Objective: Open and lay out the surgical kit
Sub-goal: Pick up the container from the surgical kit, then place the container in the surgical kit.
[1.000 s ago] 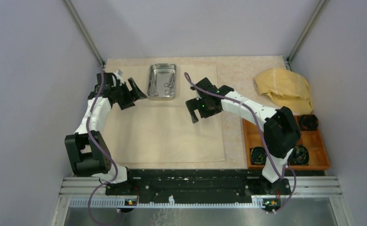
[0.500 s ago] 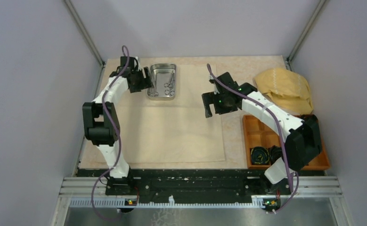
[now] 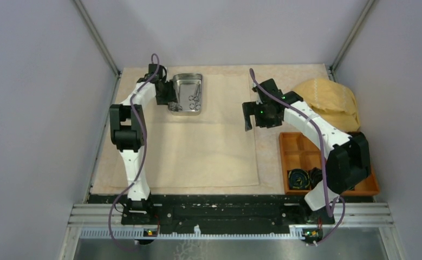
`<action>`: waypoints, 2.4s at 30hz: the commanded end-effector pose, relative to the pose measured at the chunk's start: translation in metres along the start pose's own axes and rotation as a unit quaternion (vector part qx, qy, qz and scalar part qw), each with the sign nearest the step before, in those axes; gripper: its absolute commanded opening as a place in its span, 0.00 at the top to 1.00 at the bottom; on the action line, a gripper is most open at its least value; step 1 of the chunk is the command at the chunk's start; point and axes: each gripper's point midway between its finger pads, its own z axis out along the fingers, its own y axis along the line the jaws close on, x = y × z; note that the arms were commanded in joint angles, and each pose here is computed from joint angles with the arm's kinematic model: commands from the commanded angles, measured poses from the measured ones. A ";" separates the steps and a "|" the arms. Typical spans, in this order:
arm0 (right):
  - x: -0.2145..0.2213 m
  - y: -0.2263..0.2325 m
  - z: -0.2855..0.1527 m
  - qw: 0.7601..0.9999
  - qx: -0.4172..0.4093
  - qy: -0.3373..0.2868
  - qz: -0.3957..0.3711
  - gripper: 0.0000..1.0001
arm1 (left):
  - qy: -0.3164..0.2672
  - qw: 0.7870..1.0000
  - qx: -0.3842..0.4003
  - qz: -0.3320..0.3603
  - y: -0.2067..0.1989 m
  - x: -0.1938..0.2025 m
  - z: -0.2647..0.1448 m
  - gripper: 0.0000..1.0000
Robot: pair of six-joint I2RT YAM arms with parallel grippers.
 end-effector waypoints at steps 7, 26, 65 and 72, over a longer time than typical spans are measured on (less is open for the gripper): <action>-0.015 -0.013 0.004 1.000 0.000 0.000 0.016 0.03 | -0.005 1.000 -0.014 0.025 0.001 -0.013 0.014 0.61; -0.012 -0.023 0.001 0.999 0.003 -0.007 0.032 0.03 | -0.041 0.998 -0.029 0.046 0.000 -0.048 -0.007 0.97; 0.023 0.008 -0.023 0.993 -0.112 -0.016 0.021 0.05 | -0.066 0.958 -0.079 -0.267 0.099 0.132 -0.183 1.00; 0.026 0.012 -0.023 0.992 -0.123 -0.012 0.025 0.05 | -0.084 0.939 -0.138 -0.304 0.119 0.175 -0.178 1.00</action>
